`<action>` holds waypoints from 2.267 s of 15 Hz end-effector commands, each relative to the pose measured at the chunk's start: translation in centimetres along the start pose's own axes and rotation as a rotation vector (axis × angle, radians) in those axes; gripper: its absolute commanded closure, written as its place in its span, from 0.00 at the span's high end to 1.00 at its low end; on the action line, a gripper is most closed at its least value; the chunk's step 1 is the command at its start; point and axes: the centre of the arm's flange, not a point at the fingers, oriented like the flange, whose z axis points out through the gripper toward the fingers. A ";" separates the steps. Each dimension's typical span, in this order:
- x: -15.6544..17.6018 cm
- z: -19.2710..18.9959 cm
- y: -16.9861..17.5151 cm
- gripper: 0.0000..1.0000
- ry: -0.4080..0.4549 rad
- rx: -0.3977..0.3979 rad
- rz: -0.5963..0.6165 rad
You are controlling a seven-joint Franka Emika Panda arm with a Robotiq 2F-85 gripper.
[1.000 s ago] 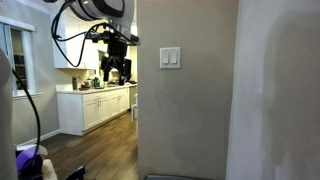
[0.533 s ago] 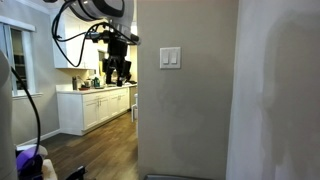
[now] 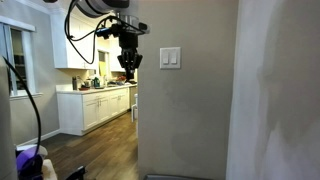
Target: Flip the right light switch
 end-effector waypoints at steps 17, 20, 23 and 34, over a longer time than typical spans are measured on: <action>15.5 -5.1 -2.9 0.00 0.215 -0.248 -0.067; 16.7 -5.3 -2.3 0.00 0.239 -0.222 -0.065; 17.5 -5.2 -1.8 0.00 0.253 -0.210 -0.068; 17.5 -4.6 -1.4 0.01 0.236 -0.211 -0.043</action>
